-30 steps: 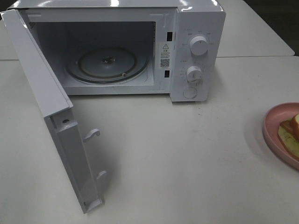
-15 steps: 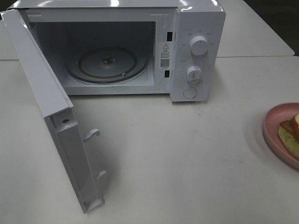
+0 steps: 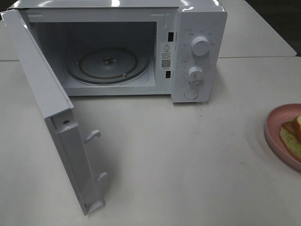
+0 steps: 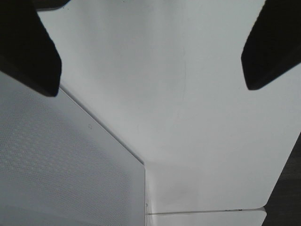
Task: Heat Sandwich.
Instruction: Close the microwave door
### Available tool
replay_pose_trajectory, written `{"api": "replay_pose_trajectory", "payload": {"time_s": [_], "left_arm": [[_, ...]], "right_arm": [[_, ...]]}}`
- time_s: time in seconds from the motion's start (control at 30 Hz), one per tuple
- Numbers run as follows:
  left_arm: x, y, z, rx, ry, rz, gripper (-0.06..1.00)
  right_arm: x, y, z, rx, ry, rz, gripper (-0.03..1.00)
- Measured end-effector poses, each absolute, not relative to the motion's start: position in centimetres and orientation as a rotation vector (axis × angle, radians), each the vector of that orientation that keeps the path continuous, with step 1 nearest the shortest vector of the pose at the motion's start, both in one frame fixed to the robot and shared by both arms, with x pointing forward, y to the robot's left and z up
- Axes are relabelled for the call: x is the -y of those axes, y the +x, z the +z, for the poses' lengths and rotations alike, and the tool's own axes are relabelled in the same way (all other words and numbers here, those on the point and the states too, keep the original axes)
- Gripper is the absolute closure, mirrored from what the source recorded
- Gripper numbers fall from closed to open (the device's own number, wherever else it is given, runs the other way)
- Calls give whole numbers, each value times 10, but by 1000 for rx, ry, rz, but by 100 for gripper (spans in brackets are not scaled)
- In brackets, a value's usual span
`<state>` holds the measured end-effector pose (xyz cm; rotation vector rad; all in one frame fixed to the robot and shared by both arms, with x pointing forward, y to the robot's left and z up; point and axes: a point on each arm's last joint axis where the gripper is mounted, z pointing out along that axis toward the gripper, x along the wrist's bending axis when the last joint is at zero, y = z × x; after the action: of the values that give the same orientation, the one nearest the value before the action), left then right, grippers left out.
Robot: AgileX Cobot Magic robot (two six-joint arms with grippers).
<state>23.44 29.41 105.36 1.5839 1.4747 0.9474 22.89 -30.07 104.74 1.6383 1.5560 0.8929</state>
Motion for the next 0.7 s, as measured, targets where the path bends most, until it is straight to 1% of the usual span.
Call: {"api": "replay_pose_trajectory", "payload": {"time_s": [0.7], "left_arm": [[-294, 234, 1054, -1475, 1584, 947, -5]], "right_arm": [[301, 229, 1047, -1557, 1637, 892, 20]]}}
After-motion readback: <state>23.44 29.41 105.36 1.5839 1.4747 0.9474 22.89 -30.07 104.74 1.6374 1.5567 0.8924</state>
